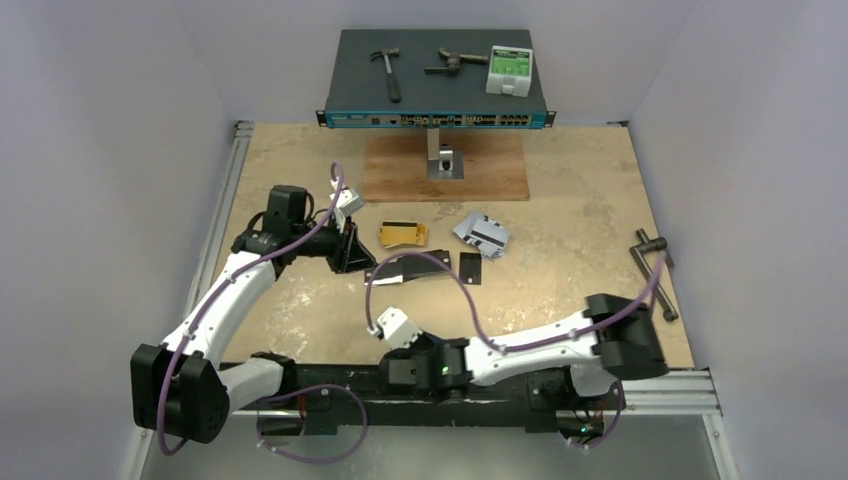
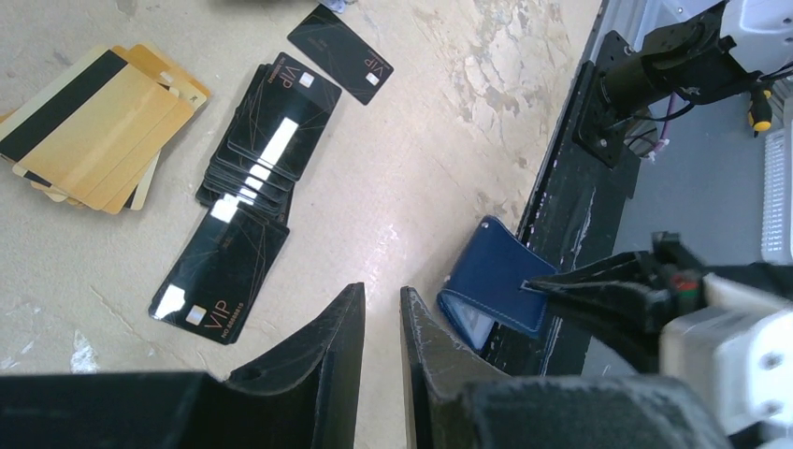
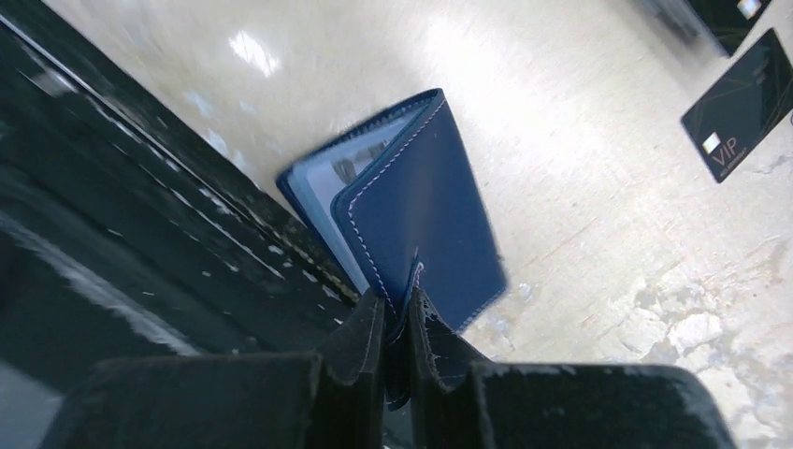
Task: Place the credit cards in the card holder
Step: Pick up the card holder from the corner of the board, then place the card holder at the corner of the board.
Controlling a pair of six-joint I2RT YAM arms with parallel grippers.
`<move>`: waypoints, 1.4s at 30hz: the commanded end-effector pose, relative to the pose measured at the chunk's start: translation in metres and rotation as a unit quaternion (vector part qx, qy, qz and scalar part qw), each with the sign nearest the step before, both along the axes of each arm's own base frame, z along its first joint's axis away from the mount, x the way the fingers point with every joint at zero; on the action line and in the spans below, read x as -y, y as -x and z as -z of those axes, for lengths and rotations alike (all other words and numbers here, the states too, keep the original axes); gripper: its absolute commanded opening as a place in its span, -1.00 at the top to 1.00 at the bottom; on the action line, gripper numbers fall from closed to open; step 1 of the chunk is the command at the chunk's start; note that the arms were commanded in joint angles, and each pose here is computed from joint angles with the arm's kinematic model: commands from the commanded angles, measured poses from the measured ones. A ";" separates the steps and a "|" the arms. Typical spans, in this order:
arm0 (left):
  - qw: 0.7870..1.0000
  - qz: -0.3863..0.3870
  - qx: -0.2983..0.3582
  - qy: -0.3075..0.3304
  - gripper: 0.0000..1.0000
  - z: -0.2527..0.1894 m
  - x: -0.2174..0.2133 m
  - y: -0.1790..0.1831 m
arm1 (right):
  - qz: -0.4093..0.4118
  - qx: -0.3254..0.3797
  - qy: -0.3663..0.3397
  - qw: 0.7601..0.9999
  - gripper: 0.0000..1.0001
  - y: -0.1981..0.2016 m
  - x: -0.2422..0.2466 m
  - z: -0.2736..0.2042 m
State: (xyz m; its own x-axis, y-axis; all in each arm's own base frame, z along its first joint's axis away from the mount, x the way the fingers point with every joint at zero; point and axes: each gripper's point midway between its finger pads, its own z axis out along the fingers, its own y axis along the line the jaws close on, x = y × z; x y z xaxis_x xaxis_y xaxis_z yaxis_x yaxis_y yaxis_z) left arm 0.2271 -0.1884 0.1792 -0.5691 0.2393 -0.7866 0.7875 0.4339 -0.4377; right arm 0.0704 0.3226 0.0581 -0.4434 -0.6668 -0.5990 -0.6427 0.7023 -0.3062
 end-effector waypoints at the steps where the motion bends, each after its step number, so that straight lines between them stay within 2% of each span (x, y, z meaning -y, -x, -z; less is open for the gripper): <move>1: 0.999 0.000 0.034 0.007 0.60 -0.021 0.000 -0.006 | 0.033 -0.033 -0.185 0.982 1.00 -0.017 -0.018 -0.071; 6: 0.999 -0.013 0.031 -0.029 0.60 -0.003 -0.007 -0.018 | 0.063 -0.065 -0.357 0.930 1.00 -0.043 0.005 -0.110; 8: 0.998 -0.011 0.033 -0.045 0.60 0.008 -0.010 -0.020 | 0.079 -0.066 -0.377 0.921 1.00 -0.050 0.018 -0.109; 12: 0.998 -0.014 0.044 -0.051 0.60 0.021 -0.012 -0.025 | 0.069 -0.064 -0.383 0.919 1.00 -0.050 0.022 -0.106; 17: 0.993 -0.061 0.066 -0.080 0.56 0.031 -0.021 -0.050 | 0.003 -0.033 -0.424 0.905 1.00 -0.050 0.008 -0.157; 18: 0.990 -0.080 0.068 -0.095 0.56 0.034 -0.026 -0.058 | -0.008 -0.030 -0.439 0.898 1.00 -0.048 0.007 -0.171; 21: 0.983 -0.106 0.086 -0.121 0.58 0.038 -0.037 -0.073 | -0.037 -0.028 -0.513 0.857 1.00 -0.040 0.007 -0.217; 24: 0.990 -0.069 0.086 -0.088 0.58 0.038 -0.025 -0.062 | -0.046 -0.029 -0.575 0.816 1.00 -0.035 0.012 -0.243; 26: 0.997 -0.018 0.075 -0.029 0.62 0.027 -0.007 -0.041 | -0.049 -0.031 -0.608 0.791 1.00 -0.033 0.012 -0.255; 29: 0.994 0.056 0.070 0.069 0.71 -0.005 0.015 -0.010 | -0.058 -0.036 -0.646 0.760 1.00 -0.032 0.005 -0.268; 32: 0.981 0.115 0.072 0.135 0.76 -0.048 0.024 0.016 | -0.043 -0.046 -0.642 0.764 1.00 -0.041 -0.006 -0.257; 34: 0.977 0.142 0.057 0.149 0.80 -0.063 0.024 0.030 | -0.032 -0.050 -0.648 0.759 1.00 -0.046 -0.009 -0.250; 39: 0.978 0.158 0.050 0.129 0.90 -0.058 0.018 0.054 | 0.009 -0.055 -0.651 0.757 1.00 -0.067 -0.009 -0.228; 42: 0.980 0.156 0.037 0.117 0.94 -0.049 0.015 0.062 | 0.017 -0.062 -0.663 0.746 1.00 -0.077 -0.012 -0.223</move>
State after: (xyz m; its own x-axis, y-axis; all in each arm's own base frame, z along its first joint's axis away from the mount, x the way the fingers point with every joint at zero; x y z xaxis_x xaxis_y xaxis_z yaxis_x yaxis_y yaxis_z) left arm 0.1906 -0.2054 0.2281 -0.4266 0.1804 -0.8863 0.9035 0.1298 -0.4084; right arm 0.1386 0.3295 0.2466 -0.5513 0.3570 -0.7541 -0.5878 0.4753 0.6547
